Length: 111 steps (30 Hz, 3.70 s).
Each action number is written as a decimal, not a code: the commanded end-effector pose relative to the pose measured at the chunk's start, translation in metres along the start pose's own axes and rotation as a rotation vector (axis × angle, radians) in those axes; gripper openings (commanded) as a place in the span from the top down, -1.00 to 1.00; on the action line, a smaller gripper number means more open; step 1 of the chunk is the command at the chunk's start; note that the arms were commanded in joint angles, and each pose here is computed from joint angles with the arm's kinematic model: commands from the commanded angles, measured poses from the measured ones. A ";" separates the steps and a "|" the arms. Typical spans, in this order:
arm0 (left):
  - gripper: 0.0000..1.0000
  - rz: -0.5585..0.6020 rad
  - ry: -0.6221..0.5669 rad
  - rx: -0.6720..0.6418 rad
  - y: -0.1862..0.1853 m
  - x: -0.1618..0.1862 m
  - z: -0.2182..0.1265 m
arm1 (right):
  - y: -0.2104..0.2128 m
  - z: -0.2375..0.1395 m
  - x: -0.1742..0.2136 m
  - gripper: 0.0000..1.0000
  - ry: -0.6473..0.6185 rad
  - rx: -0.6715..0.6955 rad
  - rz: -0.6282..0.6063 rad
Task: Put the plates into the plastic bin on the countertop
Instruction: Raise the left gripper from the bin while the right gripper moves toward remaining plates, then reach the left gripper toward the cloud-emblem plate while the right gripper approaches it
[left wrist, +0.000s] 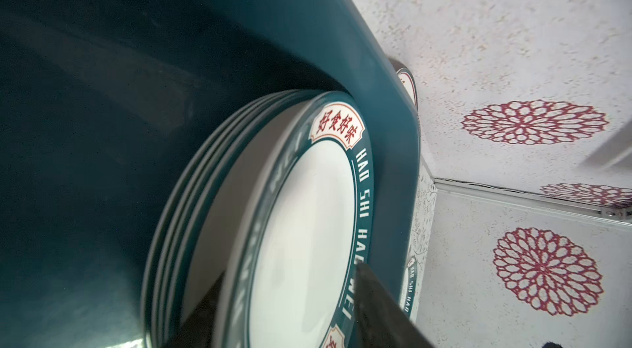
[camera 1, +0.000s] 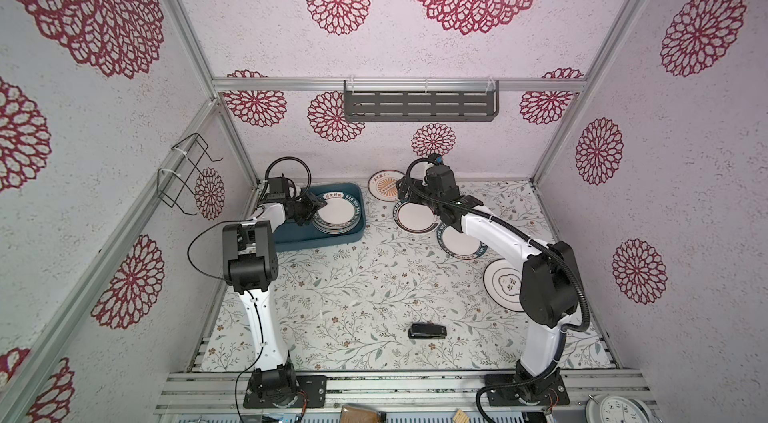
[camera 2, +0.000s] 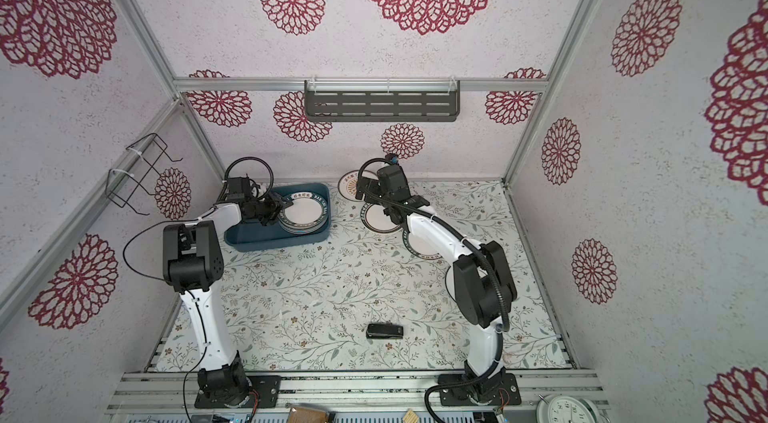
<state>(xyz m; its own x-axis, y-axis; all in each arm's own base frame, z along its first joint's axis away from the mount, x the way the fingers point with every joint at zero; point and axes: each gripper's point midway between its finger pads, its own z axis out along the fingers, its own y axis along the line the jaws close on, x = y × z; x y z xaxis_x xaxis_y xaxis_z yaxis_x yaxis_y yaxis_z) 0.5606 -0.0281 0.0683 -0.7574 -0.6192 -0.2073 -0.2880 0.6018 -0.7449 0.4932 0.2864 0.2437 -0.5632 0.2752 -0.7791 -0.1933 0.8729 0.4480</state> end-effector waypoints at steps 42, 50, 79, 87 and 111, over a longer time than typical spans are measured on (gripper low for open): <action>-0.94 0.417 -0.232 0.087 -0.221 0.189 -0.181 | -0.146 -0.143 0.031 -0.98 -0.068 0.476 0.293; -0.94 0.474 -0.242 0.275 -0.275 0.208 -0.169 | -0.223 -0.157 0.031 -0.98 -0.011 0.553 0.444; -0.94 0.897 0.267 0.181 -0.280 0.306 -0.037 | -0.412 -0.205 0.097 -0.98 0.058 0.687 0.660; -0.94 0.907 0.328 0.146 -0.265 0.312 -0.028 | -0.413 -0.195 0.136 -0.98 0.231 0.659 0.651; -0.95 0.751 0.585 0.122 -0.197 0.330 0.010 | -0.307 -0.157 0.197 -0.95 0.399 0.445 0.628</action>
<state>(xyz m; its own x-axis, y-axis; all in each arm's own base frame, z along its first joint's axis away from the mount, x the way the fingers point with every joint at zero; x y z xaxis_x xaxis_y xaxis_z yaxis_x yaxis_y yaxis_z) 0.3883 -0.3595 0.1547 -0.8928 0.2278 -0.3886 0.4303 0.6865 -0.5862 0.3524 -0.0151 0.0413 -0.6869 0.6335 -0.3562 0.4498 0.7556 0.4763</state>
